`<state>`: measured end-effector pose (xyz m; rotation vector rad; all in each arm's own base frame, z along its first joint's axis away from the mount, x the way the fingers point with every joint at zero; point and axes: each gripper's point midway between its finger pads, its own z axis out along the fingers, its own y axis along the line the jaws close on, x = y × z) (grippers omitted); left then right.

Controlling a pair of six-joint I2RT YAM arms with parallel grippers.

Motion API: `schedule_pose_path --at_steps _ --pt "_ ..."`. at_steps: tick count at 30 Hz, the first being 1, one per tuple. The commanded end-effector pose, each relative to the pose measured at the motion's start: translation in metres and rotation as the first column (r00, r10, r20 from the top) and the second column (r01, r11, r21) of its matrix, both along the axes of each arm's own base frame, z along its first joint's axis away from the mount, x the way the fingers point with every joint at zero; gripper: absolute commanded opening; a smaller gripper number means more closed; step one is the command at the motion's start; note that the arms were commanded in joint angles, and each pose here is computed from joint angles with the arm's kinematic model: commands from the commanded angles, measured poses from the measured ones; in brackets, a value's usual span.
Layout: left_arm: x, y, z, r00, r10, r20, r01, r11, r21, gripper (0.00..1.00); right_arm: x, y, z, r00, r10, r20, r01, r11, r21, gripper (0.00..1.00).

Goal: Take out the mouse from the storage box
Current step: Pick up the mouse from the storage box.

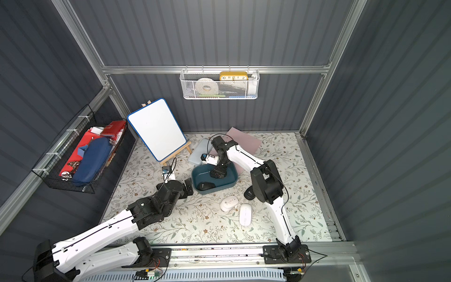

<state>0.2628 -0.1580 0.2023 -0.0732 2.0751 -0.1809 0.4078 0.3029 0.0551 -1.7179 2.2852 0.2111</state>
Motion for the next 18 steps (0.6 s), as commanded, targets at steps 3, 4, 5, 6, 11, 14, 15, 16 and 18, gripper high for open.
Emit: schedule_pose_path --at_steps 3,4,5,6,11,14,15,16,18 --pt "0.002 0.001 -0.004 1.0 0.002 -0.003 -0.002 1.0 0.02 0.99 -0.004 -0.005 -0.014 0.999 0.037 -0.023 -0.038 0.999 -0.036 0.91" --pt "0.002 0.001 -0.004 1.0 0.003 -0.004 -0.003 1.0 0.022 0.99 -0.002 -0.005 -0.018 0.999 0.039 -0.016 -0.04 0.998 -0.042 0.91" --pt "0.003 0.001 -0.004 1.0 0.003 -0.003 -0.003 1.0 0.022 0.99 0.0 -0.005 -0.021 0.999 0.041 -0.011 -0.041 0.998 -0.044 0.91" --pt "0.003 0.0 -0.005 1.0 0.002 -0.006 -0.002 1.0 0.024 0.99 0.002 -0.004 -0.024 0.999 0.044 -0.005 -0.044 0.998 -0.044 0.91" --pt "0.003 -0.001 -0.007 1.0 0.0 -0.013 0.0 0.999 0.033 1.0 0.007 -0.004 -0.038 0.997 0.07 0.028 -0.068 0.996 -0.059 0.9" --pt "0.004 -0.002 -0.008 1.0 0.001 -0.016 0.0 0.999 0.04 0.99 0.006 -0.002 -0.04 0.996 0.08 0.034 -0.077 0.995 -0.066 0.89" --pt "0.004 -0.001 -0.009 1.0 0.005 -0.018 -0.004 0.999 0.043 1.0 0.005 -0.001 -0.041 0.996 0.082 0.032 -0.08 0.995 -0.066 0.88" --pt "0.005 -0.001 -0.008 1.0 0.008 -0.015 -0.008 0.999 0.041 0.99 0.003 0.0 -0.041 0.996 0.085 0.032 -0.083 0.995 -0.064 0.88" --pt "0.005 0.0 -0.007 1.0 0.013 -0.012 -0.012 0.999 0.041 0.99 -0.002 0.001 -0.041 0.996 0.088 0.021 -0.086 0.995 -0.059 0.85"
